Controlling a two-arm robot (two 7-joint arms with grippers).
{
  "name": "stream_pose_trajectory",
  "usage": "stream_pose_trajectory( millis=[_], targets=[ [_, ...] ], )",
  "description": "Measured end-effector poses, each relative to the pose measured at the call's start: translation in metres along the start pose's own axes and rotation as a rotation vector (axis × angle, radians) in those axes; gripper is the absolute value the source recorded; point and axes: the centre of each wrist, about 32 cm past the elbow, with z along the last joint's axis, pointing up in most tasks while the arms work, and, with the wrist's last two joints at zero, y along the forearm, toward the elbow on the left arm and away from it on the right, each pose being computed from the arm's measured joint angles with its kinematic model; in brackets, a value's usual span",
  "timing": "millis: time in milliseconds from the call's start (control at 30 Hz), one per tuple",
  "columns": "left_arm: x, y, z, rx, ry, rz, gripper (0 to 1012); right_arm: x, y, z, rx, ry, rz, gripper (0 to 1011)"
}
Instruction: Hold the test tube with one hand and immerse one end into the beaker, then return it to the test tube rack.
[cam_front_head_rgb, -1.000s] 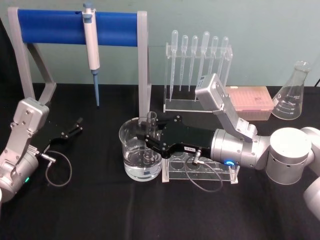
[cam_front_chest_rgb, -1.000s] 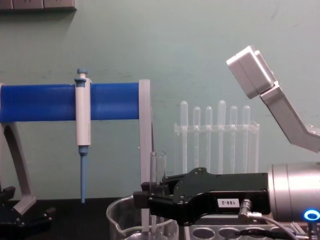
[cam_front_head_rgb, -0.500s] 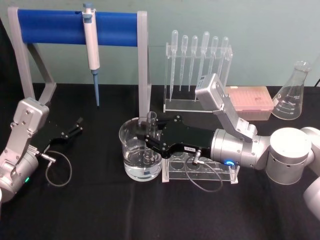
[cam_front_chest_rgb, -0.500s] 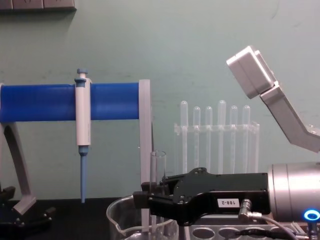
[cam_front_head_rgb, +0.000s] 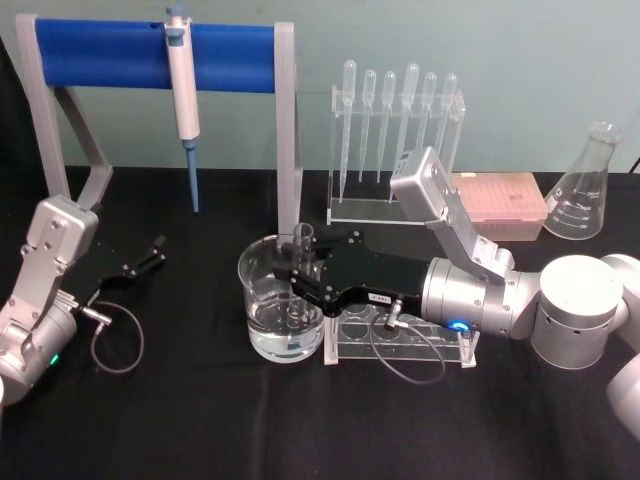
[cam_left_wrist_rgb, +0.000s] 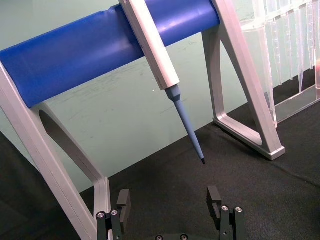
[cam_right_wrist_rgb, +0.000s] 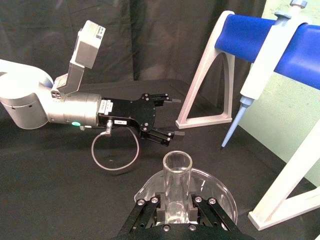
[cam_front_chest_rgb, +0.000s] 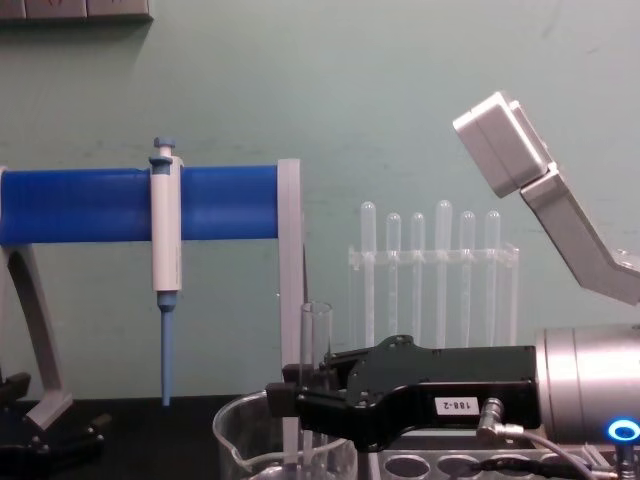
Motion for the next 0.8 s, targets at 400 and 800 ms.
stream_pose_trajectory(
  millis=[400,800],
  targets=[
    [0.0,0.0,0.0,0.0,0.0,0.0,1000,0.0,0.0,0.0,0.0,0.0,0.0,226],
    [0.0,0.0,0.0,0.0,0.0,0.0,1000,0.0,0.0,0.0,0.0,0.0,0.0,226]
  ],
)
